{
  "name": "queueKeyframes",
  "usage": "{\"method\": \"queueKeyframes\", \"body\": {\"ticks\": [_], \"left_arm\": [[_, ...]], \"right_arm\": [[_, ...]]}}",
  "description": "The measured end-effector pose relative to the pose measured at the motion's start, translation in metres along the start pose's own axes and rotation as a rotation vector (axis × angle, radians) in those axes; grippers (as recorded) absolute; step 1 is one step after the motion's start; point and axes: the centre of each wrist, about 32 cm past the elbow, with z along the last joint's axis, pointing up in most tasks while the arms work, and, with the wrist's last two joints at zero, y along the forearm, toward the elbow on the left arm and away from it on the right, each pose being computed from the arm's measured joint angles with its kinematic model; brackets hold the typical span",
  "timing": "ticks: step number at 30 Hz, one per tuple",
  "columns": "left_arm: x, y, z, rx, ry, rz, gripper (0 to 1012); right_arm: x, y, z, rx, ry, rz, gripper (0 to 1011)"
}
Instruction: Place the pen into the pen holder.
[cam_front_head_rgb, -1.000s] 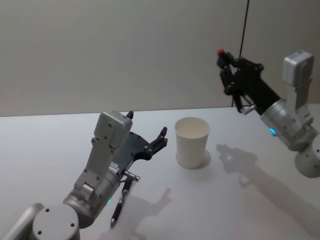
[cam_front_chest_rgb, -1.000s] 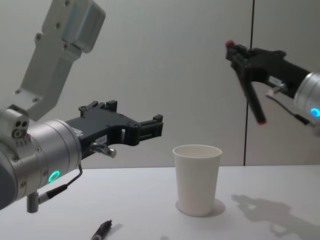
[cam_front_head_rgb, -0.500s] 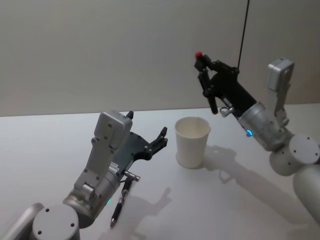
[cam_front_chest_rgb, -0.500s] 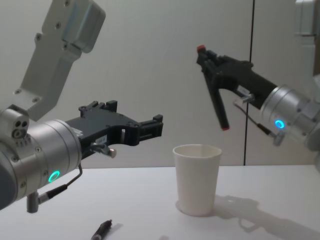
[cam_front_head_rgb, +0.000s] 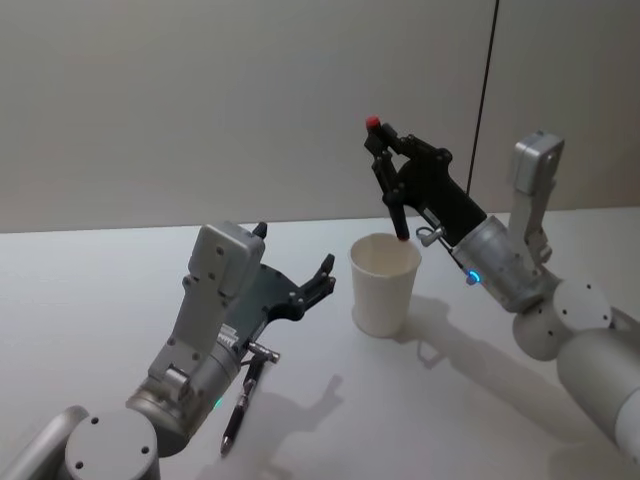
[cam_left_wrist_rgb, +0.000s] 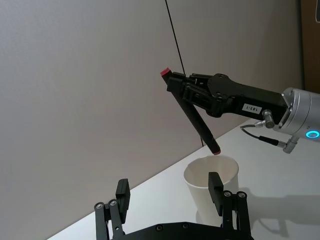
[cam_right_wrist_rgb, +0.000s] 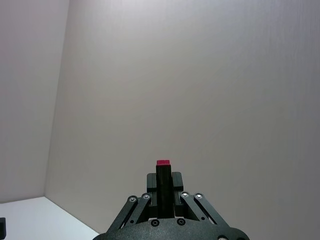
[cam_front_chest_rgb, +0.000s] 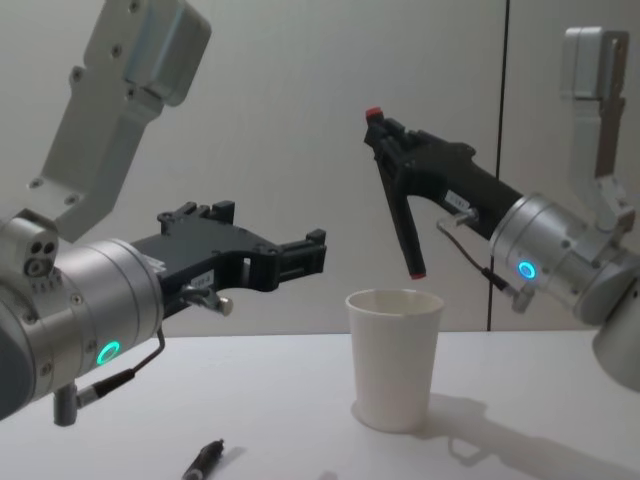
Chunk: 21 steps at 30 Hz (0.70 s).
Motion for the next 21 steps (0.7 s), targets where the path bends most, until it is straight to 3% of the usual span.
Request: {"method": "queueKeyframes", "body": {"ticks": [21], "left_arm": [[0.0000, 0.0000, 0.0000, 0.000, 0.000, 0.000, 1003]], "right_arm": [[-0.005, -0.011, -0.010, -0.013, 0.020, -0.009, 159]]}}
